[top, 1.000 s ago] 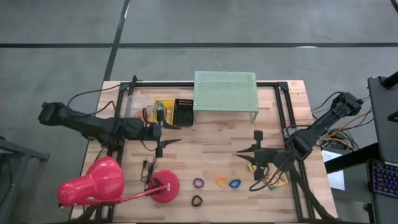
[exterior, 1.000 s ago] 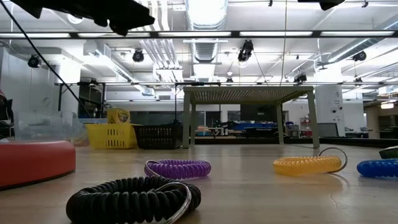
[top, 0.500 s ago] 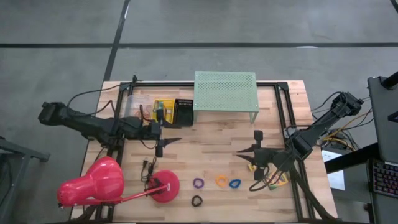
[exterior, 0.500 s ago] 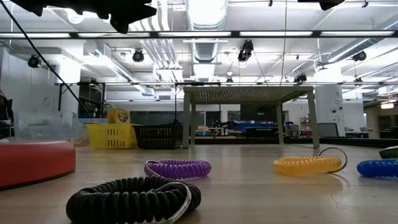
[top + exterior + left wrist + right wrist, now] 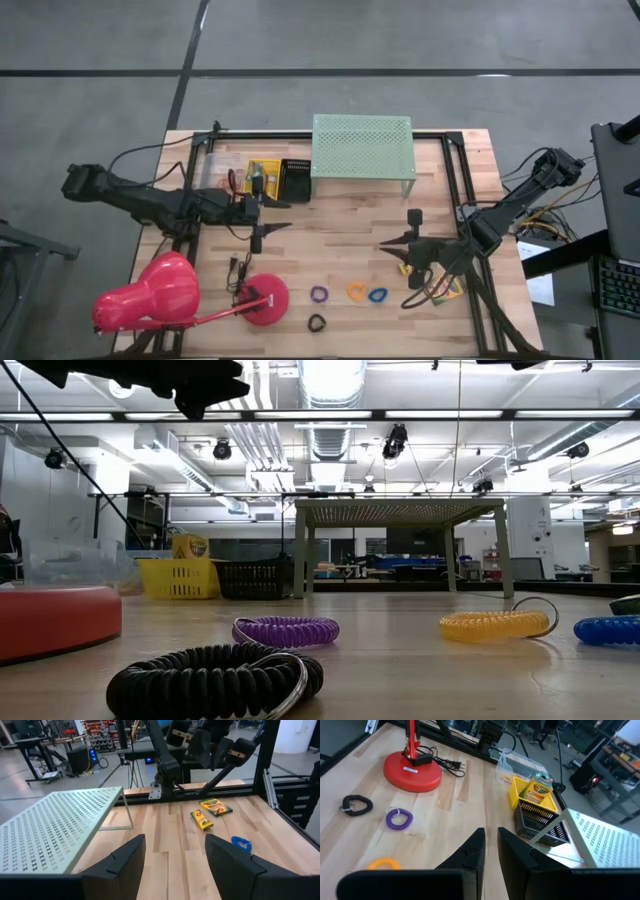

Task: Pick & Place Office Desk Supplies
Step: Put the crayon into the yellow bin

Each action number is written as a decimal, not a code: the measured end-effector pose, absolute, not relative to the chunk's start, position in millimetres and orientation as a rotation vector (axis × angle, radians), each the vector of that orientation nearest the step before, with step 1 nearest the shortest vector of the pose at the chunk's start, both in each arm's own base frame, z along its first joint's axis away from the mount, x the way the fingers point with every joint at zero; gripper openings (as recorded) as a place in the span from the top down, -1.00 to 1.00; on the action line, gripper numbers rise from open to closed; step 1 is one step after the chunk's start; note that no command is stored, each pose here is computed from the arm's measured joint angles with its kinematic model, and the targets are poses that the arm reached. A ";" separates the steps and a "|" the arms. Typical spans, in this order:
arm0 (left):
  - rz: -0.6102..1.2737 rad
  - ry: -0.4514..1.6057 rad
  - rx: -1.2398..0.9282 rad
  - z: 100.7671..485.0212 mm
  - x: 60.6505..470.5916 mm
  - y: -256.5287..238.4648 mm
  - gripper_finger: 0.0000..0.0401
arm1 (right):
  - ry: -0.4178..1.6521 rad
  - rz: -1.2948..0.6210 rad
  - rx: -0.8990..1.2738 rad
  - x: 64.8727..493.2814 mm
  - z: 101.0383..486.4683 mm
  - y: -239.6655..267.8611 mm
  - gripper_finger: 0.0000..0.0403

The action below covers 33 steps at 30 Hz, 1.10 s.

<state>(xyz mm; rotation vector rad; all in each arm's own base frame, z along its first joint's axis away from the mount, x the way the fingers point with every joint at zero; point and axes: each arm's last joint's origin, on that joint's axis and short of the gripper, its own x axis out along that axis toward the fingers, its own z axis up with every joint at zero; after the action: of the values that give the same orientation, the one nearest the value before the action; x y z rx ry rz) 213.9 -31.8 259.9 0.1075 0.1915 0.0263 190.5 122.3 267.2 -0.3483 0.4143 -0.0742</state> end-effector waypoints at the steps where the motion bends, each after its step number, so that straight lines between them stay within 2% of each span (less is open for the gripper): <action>1: 0.026 0.191 0.107 260.0 213.9 -31.8 -0.04 | 0.415 -0.073 -0.353 190.5 267.1 122.3 0.76; 12: 0.025 0.217 0.112 257.5 213.4 -31.7 -0.05 | 0.414 -0.073 -0.354 190.5 267.2 122.3 0.76; 27: 0.023 0.264 0.129 253.0 212.3 -31.5 -0.04 | 0.401 -0.093 -0.212 190.9 267.8 122.8 0.76; 33: 0.021 0.305 0.136 248.9 211.3 -31.4 -0.05 | 0.403 -0.088 -0.234 190.8 267.8 122.8 0.76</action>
<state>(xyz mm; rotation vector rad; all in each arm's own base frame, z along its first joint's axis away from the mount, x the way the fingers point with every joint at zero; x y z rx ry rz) 211.3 -31.4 248.9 0.1360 0.3055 0.0209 190.8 122.8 267.8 -0.2340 0.4028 -0.0885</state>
